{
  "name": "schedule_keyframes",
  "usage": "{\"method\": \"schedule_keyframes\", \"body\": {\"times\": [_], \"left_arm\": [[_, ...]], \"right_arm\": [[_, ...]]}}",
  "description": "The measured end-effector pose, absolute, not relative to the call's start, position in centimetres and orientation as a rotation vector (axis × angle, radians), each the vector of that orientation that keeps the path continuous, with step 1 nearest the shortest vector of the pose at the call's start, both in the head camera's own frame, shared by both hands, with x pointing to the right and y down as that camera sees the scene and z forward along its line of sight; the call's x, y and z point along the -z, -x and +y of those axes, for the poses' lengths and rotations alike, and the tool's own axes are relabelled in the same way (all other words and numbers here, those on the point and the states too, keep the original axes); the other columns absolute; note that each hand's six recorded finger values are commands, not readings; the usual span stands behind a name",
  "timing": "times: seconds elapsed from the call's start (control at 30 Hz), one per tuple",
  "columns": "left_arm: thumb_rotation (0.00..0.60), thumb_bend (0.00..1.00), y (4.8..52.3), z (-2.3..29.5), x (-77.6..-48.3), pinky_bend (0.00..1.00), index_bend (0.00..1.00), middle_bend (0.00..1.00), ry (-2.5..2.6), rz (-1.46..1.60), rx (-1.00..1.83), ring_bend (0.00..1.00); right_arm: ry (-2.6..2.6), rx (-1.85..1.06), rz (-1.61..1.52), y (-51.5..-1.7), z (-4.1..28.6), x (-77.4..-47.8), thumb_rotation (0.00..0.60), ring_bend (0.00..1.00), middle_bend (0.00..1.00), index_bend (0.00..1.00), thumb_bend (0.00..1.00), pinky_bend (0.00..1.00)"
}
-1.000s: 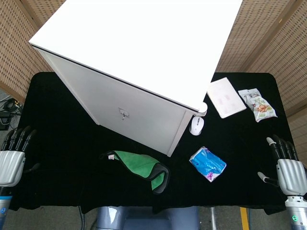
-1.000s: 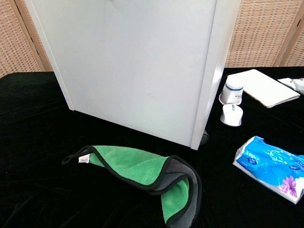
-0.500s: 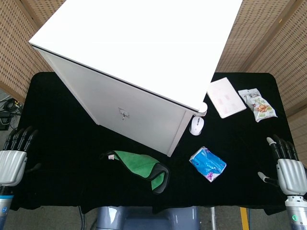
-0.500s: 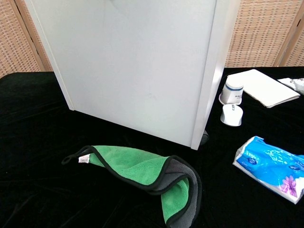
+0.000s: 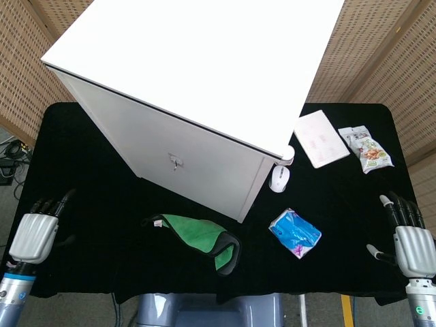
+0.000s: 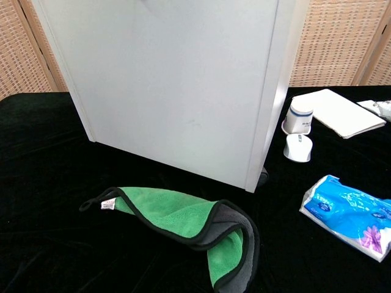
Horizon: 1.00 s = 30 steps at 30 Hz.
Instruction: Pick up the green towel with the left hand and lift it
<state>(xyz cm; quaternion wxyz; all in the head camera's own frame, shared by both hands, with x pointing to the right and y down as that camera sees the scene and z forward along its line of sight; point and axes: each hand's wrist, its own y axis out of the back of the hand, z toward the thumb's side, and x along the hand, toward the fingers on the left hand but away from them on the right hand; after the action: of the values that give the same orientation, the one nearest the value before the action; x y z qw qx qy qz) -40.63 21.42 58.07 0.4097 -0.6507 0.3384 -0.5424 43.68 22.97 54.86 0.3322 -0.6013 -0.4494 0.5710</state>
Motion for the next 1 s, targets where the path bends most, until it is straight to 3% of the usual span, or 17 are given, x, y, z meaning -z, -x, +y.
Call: {"method": "schedule_keyframes", "body": {"times": [0.13,0.23,0.57,1.0], "left_arm": [[0.6,0.08,38.2,21.2,-59.5,0.56,0.12,0.75,1.678,0.793,1.326,0.61],[0.6,0.09,36.3,21.1,-60.5,0.59,0.16,0.79,1.708,0.74,1.302,0.64],[0.6,0.09,28.2,21.0,-65.1,0.59,0.22,0.8,1.814,0.498,1.266,0.65],[0.6,0.13,19.3,20.4,-68.8,0.59,0.3,0.8,1.826,0.303,1.24,0.65]], "right_arm": [[1.573,-1.495,-1.182,-43.9,22.9,-54.9,0.6,0.0,0.0,0.0,0.12,0.0],[1.579,-1.498,-1.183,-43.9,22.9,-54.9,0.6,0.0,0.0,0.0,0.11,0.0],[1.584,-1.489,-1.21,-44.2,22.7,-54.5,0.6,0.0,0.0,0.0,0.12,0.0],[1.606,-1.479,-1.241,-44.6,22.6,-54.2,0.6,0.0,0.0,0.0,0.12,0.0]]}}
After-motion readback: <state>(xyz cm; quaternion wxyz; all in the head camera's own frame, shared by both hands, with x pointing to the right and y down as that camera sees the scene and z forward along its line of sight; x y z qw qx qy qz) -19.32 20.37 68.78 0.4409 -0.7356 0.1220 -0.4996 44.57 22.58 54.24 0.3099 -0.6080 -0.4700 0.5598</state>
